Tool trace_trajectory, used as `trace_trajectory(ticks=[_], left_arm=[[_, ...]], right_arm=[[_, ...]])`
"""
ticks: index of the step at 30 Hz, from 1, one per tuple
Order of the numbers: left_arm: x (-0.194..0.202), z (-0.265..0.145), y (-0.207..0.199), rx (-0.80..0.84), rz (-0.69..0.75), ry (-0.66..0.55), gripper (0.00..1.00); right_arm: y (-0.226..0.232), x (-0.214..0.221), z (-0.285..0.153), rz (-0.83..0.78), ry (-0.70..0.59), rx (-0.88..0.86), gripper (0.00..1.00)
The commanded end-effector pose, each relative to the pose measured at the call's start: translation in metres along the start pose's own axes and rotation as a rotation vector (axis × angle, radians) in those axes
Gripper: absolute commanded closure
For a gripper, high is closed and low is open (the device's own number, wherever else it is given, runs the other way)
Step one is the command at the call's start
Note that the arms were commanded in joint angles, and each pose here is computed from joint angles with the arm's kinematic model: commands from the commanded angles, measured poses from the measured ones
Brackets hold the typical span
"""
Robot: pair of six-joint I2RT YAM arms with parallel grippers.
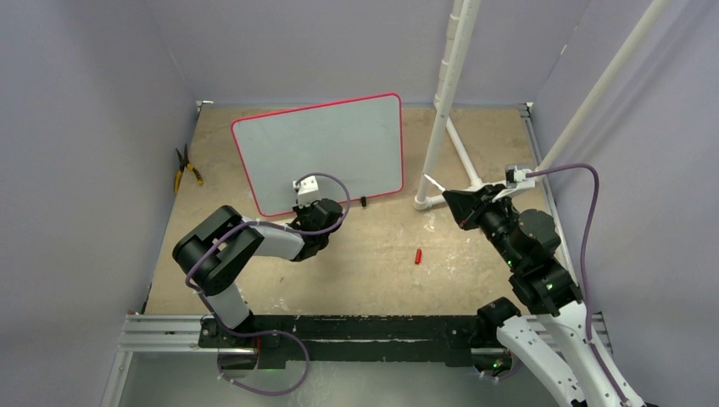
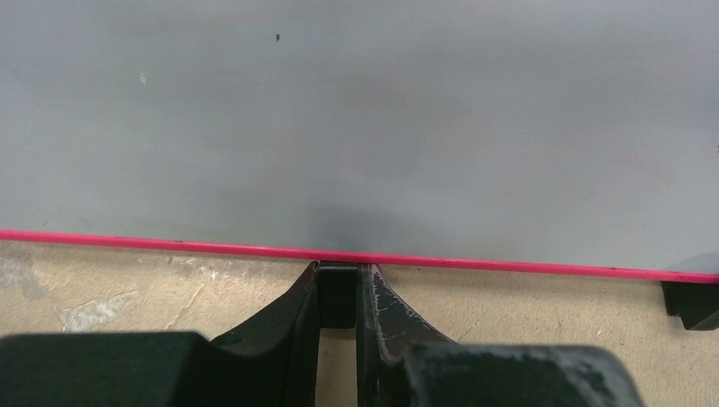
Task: Write a sentence on the whiteboard
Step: Move the whiteboard to the center of the board.
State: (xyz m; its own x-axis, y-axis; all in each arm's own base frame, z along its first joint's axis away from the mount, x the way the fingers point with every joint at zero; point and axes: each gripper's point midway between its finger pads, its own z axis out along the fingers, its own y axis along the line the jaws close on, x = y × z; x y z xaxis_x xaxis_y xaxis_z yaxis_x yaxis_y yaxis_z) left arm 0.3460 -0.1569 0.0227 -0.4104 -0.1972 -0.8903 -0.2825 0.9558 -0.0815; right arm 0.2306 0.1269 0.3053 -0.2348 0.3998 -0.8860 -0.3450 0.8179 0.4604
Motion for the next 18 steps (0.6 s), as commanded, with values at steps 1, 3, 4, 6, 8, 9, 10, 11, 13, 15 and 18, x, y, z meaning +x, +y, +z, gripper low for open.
trace_trajectory(ticks=[1,3,4,6,8,9,10,11,13,15,18], left_arm=[[0.003,-0.010,0.016,-0.025,-0.037,-0.012,1.00],[0.005,-0.017,0.020,-0.023,-0.038,-0.007,1.00],[0.007,-0.020,0.021,-0.021,-0.038,-0.004,1.00],[0.012,-0.028,0.025,-0.016,-0.026,0.006,1.00],[0.017,-0.037,0.025,-0.005,-0.016,0.011,1.00],[0.020,-0.042,0.024,0.004,-0.009,0.012,1.00],[0.023,-0.046,0.023,0.009,0.002,0.012,1.00],[0.026,-0.051,0.022,0.015,0.010,0.015,1.00],[0.033,-0.057,0.021,0.026,0.016,0.028,1.00],[0.040,-0.064,0.020,0.046,0.011,0.039,1.00],[0.049,-0.075,0.018,0.075,0.010,0.056,1.00]], right_arm=[[0.006,-0.008,0.002,0.004,-0.035,-0.024,1.00],[0.006,-0.009,0.002,0.004,-0.039,-0.025,1.00],[0.006,-0.010,0.002,0.003,-0.039,-0.025,1.00],[0.007,-0.011,0.001,0.004,-0.044,-0.030,1.00],[0.007,-0.010,0.000,0.004,-0.045,-0.031,1.00],[0.007,-0.010,0.000,0.004,-0.045,-0.031,1.00],[0.007,-0.010,0.000,0.004,-0.047,-0.032,1.00],[0.007,-0.010,0.000,0.004,-0.047,-0.032,1.00],[0.007,-0.010,-0.001,0.004,-0.048,-0.034,1.00],[0.007,-0.011,-0.002,0.002,-0.049,-0.034,1.00],[0.008,-0.014,-0.004,-0.001,-0.055,-0.036,1.00]])
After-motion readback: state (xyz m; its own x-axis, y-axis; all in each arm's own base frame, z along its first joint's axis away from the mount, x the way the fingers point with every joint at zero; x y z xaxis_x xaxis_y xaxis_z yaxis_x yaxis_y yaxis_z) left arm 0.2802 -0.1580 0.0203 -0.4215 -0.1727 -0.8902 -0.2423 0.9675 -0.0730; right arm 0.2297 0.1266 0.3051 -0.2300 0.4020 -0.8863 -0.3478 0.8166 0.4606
